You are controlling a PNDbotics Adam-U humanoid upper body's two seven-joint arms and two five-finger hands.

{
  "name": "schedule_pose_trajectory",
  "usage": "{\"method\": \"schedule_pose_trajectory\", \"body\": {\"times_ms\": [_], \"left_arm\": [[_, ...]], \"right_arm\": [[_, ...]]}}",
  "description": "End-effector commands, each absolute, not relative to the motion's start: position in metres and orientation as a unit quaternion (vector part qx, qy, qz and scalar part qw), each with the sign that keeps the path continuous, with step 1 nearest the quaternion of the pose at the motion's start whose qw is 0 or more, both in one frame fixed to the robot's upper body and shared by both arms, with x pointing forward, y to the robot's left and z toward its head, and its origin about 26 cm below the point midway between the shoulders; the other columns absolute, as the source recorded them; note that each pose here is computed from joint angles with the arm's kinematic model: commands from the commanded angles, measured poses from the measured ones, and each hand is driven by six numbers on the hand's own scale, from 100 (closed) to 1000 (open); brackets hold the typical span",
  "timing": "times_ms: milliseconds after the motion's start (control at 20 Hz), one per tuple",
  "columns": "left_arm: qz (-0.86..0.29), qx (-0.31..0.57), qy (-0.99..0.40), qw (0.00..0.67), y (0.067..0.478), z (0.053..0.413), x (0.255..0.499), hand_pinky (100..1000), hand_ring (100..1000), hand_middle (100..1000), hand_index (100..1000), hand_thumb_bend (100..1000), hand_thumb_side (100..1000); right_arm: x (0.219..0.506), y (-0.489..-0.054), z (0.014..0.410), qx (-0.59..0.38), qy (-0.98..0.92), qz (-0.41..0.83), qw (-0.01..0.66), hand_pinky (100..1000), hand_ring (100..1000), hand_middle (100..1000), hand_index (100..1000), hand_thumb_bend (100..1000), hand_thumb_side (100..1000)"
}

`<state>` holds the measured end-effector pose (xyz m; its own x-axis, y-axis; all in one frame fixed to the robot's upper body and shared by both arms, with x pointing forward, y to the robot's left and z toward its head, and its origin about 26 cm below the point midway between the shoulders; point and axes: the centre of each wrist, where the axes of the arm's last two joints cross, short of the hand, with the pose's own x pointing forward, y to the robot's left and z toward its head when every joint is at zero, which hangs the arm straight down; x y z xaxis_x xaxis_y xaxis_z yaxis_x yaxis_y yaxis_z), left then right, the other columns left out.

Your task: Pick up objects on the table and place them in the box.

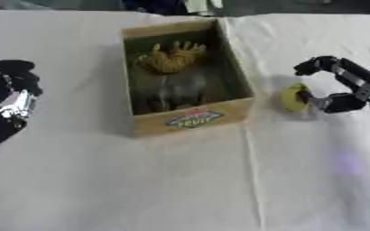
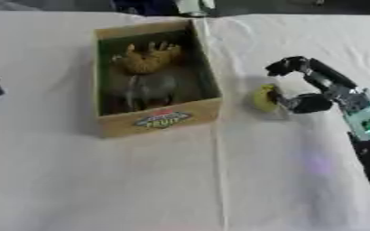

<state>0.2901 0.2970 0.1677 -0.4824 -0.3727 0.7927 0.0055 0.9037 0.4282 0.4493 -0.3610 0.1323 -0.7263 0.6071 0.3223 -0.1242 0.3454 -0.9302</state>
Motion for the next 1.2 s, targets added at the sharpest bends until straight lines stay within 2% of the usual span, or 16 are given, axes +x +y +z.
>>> {"method": "schedule_pose_trajectory", "body": {"times_ms": [50, 200, 550, 750, 900, 1050, 1100, 1150, 1200], "left_arm": [[-0.195, 0.112, -0.843, 0.489, 0.298, 0.174, 0.291, 740, 558, 559, 736, 146, 344], [-0.194, 0.113, -0.842, 0.49, 0.298, 0.173, 0.291, 739, 556, 557, 735, 145, 346], [-0.193, 0.112, -0.842, 0.492, 0.298, 0.171, 0.291, 740, 556, 556, 735, 145, 348], [-0.194, 0.111, -0.841, 0.492, 0.298, 0.171, 0.291, 748, 556, 556, 736, 144, 346], [-0.194, 0.111, -0.841, 0.493, 0.298, 0.171, 0.291, 752, 556, 556, 736, 144, 347], [-0.196, 0.11, -0.841, 0.493, 0.298, 0.171, 0.291, 758, 559, 559, 739, 113, 355], [-0.196, 0.11, -0.841, 0.492, 0.298, 0.171, 0.291, 759, 560, 560, 739, 110, 356], [-0.197, 0.109, -0.841, 0.492, 0.298, 0.171, 0.291, 759, 560, 560, 739, 109, 356], [-0.198, 0.109, -0.841, 0.492, 0.298, 0.171, 0.291, 761, 560, 560, 740, 104, 358]], "right_arm": [[0.451, -0.366, 0.144, -0.157, -0.729, 0.601, 0.287, 757, 754, 696, 847, 262, 446], [0.45, -0.366, 0.142, -0.162, -0.726, 0.603, 0.287, 756, 754, 696, 846, 256, 455], [0.449, -0.361, 0.139, -0.152, -0.686, 0.654, 0.283, 764, 769, 712, 836, 245, 579], [0.448, -0.356, 0.145, -0.131, -0.643, 0.702, 0.275, 760, 765, 692, 806, 246, 593], [0.446, -0.356, 0.151, -0.12, -0.622, 0.724, 0.274, 742, 722, 629, 755, 189, 511], [0.445, -0.358, 0.156, -0.116, -0.618, 0.729, 0.271, 702, 613, 524, 669, 100, 307], [0.445, -0.358, 0.158, -0.116, -0.617, 0.73, 0.27, 683, 580, 499, 646, 100, 253], [0.444, -0.359, 0.159, -0.116, -0.618, 0.73, 0.269, 672, 561, 484, 631, 100, 238], [0.444, -0.359, 0.161, -0.118, -0.62, 0.728, 0.268, 639, 499, 426, 574, 100, 247]]}}
